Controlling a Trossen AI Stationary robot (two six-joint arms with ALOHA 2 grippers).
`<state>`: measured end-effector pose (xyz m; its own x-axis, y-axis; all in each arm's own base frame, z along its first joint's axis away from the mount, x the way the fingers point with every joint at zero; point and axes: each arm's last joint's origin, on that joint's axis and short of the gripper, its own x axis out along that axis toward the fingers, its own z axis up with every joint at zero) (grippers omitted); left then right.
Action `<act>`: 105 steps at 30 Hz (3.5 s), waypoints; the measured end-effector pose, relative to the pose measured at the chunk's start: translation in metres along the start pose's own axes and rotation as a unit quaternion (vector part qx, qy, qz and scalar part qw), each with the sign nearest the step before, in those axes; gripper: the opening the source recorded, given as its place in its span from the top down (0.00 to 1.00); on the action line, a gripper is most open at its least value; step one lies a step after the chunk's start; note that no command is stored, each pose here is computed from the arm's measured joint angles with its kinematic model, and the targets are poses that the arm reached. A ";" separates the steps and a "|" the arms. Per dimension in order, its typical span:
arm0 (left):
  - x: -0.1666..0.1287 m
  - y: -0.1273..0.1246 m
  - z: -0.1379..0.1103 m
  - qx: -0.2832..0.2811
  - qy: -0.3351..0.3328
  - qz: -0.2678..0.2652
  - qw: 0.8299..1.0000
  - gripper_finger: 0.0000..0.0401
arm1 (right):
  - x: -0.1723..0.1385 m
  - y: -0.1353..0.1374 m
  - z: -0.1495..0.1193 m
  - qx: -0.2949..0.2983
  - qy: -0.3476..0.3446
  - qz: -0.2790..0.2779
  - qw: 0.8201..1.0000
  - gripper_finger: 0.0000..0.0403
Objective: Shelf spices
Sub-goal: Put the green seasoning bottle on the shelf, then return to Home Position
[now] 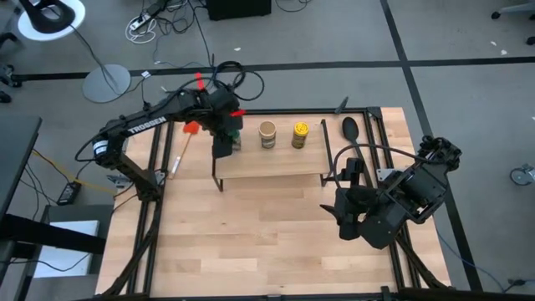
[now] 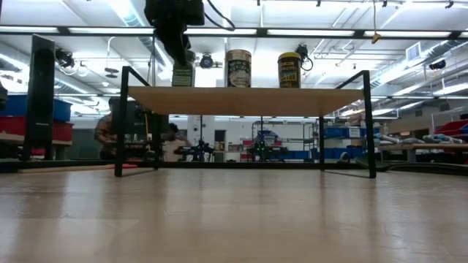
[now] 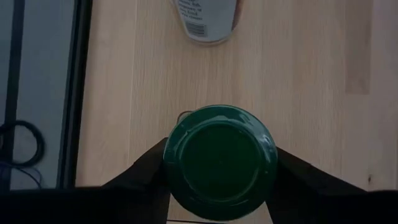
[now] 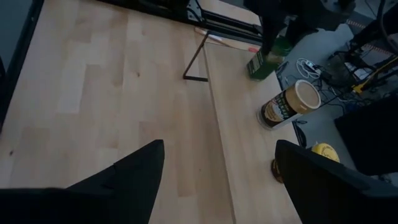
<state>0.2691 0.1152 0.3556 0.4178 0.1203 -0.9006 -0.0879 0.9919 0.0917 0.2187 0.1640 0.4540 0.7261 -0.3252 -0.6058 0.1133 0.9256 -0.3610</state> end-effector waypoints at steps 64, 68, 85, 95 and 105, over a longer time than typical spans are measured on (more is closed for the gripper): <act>-0.225 -0.064 -0.138 -0.087 -0.450 0.102 0.883 0.28 | -0.008 -0.040 0.000 -0.029 -0.051 -0.155 0.986 0.41; -0.236 -0.072 -0.179 -0.107 -0.481 0.110 0.863 0.30 | -0.018 -0.051 -0.003 -0.020 -0.062 -0.152 0.986 0.62; -0.173 -0.095 -0.289 -0.180 -0.517 0.122 0.828 0.93 | -0.080 -0.123 -0.056 0.036 -0.145 -0.140 0.979 1.00; -0.148 -0.097 -0.294 -0.178 -0.514 0.096 0.833 0.99 | -0.061 -0.156 -0.164 0.152 -0.158 -0.109 0.969 1.00; -0.098 -0.092 -0.257 -0.139 -0.525 0.048 0.838 1.00 | 0.002 -0.100 -0.221 0.163 -0.198 -0.051 0.965 1.00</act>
<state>0.0034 0.0016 0.3260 0.9496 0.3132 -0.0111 -0.3129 0.9453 -0.0918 0.0589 0.0285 0.3324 0.8946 -0.3789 -0.2370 0.3592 0.9251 -0.1232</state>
